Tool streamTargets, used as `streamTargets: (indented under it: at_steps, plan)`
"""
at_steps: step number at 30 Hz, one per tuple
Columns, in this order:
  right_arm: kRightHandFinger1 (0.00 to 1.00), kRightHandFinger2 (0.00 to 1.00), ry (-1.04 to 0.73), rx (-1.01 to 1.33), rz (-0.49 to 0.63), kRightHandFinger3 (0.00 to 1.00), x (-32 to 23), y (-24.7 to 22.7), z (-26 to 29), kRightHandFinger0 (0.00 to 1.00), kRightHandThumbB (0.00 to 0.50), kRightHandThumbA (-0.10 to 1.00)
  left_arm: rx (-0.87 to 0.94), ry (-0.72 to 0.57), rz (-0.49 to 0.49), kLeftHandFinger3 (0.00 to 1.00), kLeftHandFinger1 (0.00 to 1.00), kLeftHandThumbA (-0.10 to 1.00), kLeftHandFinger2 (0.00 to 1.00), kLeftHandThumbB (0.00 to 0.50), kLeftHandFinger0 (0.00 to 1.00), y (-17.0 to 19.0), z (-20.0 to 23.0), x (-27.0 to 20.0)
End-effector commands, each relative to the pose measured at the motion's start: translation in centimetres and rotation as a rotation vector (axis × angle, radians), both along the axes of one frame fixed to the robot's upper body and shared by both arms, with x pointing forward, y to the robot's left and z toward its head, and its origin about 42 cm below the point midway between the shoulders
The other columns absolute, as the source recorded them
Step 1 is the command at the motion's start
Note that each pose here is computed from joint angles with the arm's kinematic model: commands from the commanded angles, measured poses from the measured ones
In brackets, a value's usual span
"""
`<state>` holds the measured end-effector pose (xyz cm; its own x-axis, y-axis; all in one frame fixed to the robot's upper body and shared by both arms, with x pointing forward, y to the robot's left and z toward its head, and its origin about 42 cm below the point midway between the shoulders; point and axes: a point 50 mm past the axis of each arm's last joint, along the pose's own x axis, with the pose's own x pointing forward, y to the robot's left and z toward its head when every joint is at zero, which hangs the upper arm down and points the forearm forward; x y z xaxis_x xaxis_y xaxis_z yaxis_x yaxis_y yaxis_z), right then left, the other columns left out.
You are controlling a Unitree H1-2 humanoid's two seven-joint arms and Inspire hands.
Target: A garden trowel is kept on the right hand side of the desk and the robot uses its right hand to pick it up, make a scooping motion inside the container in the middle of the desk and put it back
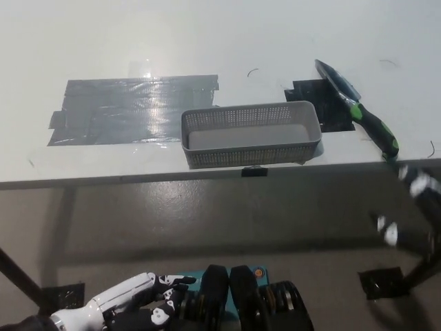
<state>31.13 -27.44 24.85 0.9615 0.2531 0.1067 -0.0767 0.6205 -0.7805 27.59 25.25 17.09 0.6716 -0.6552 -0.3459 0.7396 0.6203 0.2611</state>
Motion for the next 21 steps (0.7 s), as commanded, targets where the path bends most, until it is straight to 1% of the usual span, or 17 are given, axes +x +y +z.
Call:
streamTargets:
  at_steps: [1, 2, 3, 4, 5, 6, 9, 10, 11, 14, 15, 17, 18, 19, 21]
  plan:
    - [1.0, 1.0, -0.275, -0.098, -0.144, 1.0, 2.9, -0.1, 8.2, 1.0, 0.39, 0.73, 0.006, -0.004, -0.041, 1.0, 1.0, 1.0, 1.0, 0.458, 1.0, 0.1, 1.1, 0.0]
    - [1.0, 1.0, -0.324, -0.105, -0.16, 1.0, 3.8, -0.1, 9.5, 1.0, 0.399, 0.77, 0.009, -0.004, -0.041, 1.0, 1.0, 1.0, 1.0, 0.467, 1.0, 0.1, 1.1, 0.0]
    - [1.0, 1.0, -0.376, -0.13, -0.191, 1.0, 4.8, 0.0, 10.9, 1.0, 0.428, 0.84, 0.008, -0.001, -0.041, 1.0, 1.0, 1.0, 1.0, 0.469, 1.0, 0.1, 1.1, 0.1]
    - [1.0, 1.0, -0.393, -0.13, -0.204, 1.0, 5.3, 0.1, 11.6, 1.0, 0.442, 0.87, 0.005, -0.002, -0.042, 1.0, 1.0, 1.0, 1.0, 0.472, 1.0, 0.1, 1.1, 0.1]
    - [1.0, 1.0, -0.405, -0.118, -0.211, 1.0, 5.7, 0.2, 12.2, 1.0, 0.445, 0.86, 0.005, -0.003, -0.043, 1.0, 1.0, 1.0, 1.0, 0.472, 1.0, 0.1, 1.2, 0.2]
    - [1.0, 1.0, -0.411, -0.118, -0.217, 1.0, 6.0, 0.2, 12.5, 1.0, 0.455, 0.89, 0.004, -0.004, -0.043, 1.0, 1.0, 1.0, 1.0, 0.468, 1.0, 0.1, 1.2, 0.2]
    - [1.0, 1.0, -0.433, -0.126, -0.282, 1.0, 8.6, 0.9, 14.3, 1.0, 0.485, 0.92, 0.002, -0.005, -0.046, 1.0, 1.0, 1.0, 1.0, 0.466, 1.0, 0.1, 1.2, 0.2]
    - [1.0, 1.0, -0.417, -0.144, -0.299, 1.0, 9.7, 1.2, 14.7, 1.0, 0.498, 0.93, 0.004, -0.007, -0.045, 1.0, 1.0, 1.0, 1.0, 0.472, 1.0, 0.1, 1.2, 0.2]
    - [1.0, 1.0, -0.372, -0.157, -0.305, 1.0, 11.3, 1.5, 14.3, 1.0, 0.5, 0.9, 0.003, -0.004, -0.044, 1.0, 1.0, 1.0, 1.0, 0.483, 1.0, 0.1, 1.1, 0.2]
    - [1.0, 1.0, -0.315, -0.179, -0.306, 1.0, 12.7, 1.9, 13.8, 1.0, 0.5, 0.9, 0.005, -0.004, -0.039, 1.0, 1.0, 1.0, 1.0, 0.486, 1.0, 0.2, 1.2, 0.1]
    - [1.0, 1.0, -0.228, -0.212, -0.303, 1.0, 14.1, 2.4, 12.8, 1.0, 0.5, 0.93, 0.008, -0.001, -0.037, 1.0, 1.0, 1.0, 1.0, 0.475, 1.0, 0.2, 1.1, 0.0]
    - [1.0, 1.0, -0.189, -0.224, -0.296, 1.0, 14.9, 2.8, 12.6, 1.0, 0.5, 0.94, 0.009, -0.008, -0.034, 1.0, 1.0, 1.0, 1.0, 0.47, 1.0, 0.3, 1.4, 0.1]
    - [1.0, 1.0, -0.12, -0.257, -0.285, 1.0, 16.1, 3.4, 11.3, 1.0, 0.5, 0.91, 0.01, -0.007, -0.039, 1.0, 1.0, 1.0, 1.0, 0.459, 1.0, 0.3, 1.4, 0.1]
    - [1.0, 1.0, -0.075, -0.271, -0.277, 1.0, 16.7, 3.9, 10.4, 1.0, 0.5, 0.89, 0.011, -0.006, -0.04, 1.0, 1.0, 1.0, 1.0, 0.458, 1.0, 0.4, 1.5, 0.0]
    - [1.0, 1.0, -0.039, -0.28, -0.274, 1.0, 17.0, 4.3, 9.6, 1.0, 0.5, 0.88, 0.013, -0.006, -0.042, 1.0, 1.0, 1.0, 1.0, 0.46, 1.0, 0.5, 1.5, -0.1]
